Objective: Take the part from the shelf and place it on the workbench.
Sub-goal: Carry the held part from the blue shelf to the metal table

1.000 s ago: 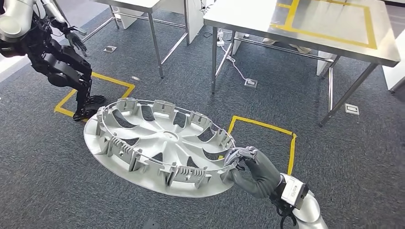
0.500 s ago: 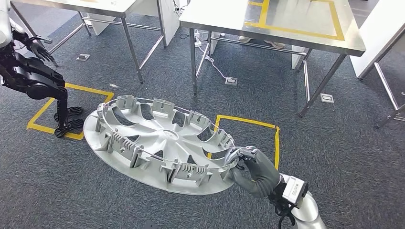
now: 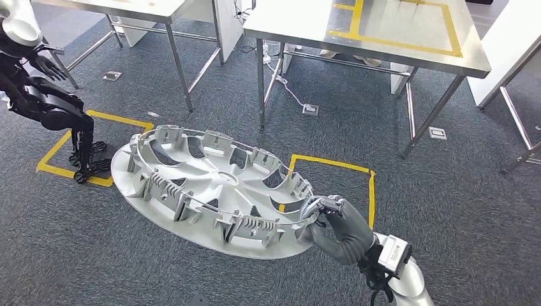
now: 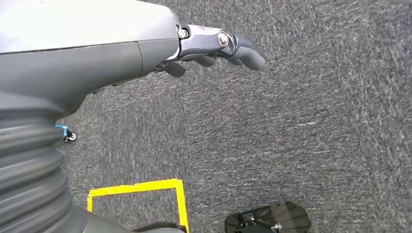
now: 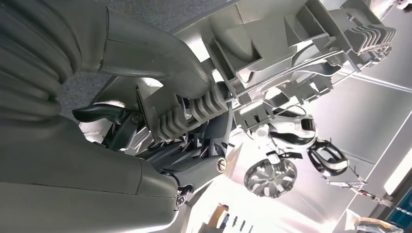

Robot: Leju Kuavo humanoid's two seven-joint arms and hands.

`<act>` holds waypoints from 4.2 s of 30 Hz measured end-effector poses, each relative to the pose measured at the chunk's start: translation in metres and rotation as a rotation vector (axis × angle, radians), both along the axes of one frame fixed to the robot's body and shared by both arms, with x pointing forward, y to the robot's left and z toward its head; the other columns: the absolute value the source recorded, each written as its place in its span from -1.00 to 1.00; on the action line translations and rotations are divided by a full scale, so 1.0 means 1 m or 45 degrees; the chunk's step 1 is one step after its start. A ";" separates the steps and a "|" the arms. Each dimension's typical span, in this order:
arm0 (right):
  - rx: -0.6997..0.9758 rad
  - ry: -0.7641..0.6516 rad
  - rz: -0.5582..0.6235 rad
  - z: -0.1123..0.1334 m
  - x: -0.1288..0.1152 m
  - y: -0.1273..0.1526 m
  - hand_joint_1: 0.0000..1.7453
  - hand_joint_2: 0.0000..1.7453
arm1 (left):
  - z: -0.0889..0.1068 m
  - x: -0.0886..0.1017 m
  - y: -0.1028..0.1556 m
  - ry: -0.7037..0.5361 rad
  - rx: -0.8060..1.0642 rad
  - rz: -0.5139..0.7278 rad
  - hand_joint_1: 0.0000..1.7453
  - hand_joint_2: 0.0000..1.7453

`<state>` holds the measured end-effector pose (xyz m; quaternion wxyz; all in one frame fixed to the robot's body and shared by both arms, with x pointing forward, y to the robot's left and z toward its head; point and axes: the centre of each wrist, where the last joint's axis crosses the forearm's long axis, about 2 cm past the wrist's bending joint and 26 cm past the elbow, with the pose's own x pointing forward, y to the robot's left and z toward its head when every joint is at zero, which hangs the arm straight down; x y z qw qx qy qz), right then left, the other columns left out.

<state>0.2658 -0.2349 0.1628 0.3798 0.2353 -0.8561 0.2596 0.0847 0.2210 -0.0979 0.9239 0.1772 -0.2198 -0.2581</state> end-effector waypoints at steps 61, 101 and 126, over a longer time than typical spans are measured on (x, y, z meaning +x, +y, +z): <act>0.026 0.046 -0.051 -0.013 -0.009 -0.006 1.00 1.00 | -0.002 -0.002 0.008 0.012 0.012 -0.035 -1.00 1.00; 0.055 0.008 -0.041 -0.006 0.001 -0.007 1.00 1.00 | 0.001 0.007 0.000 0.002 0.001 -0.054 -1.00 1.00; 0.055 0.042 -0.053 -0.010 0.001 -0.007 1.00 1.00 | -0.001 0.000 0.004 0.021 0.017 -0.042 -1.00 1.00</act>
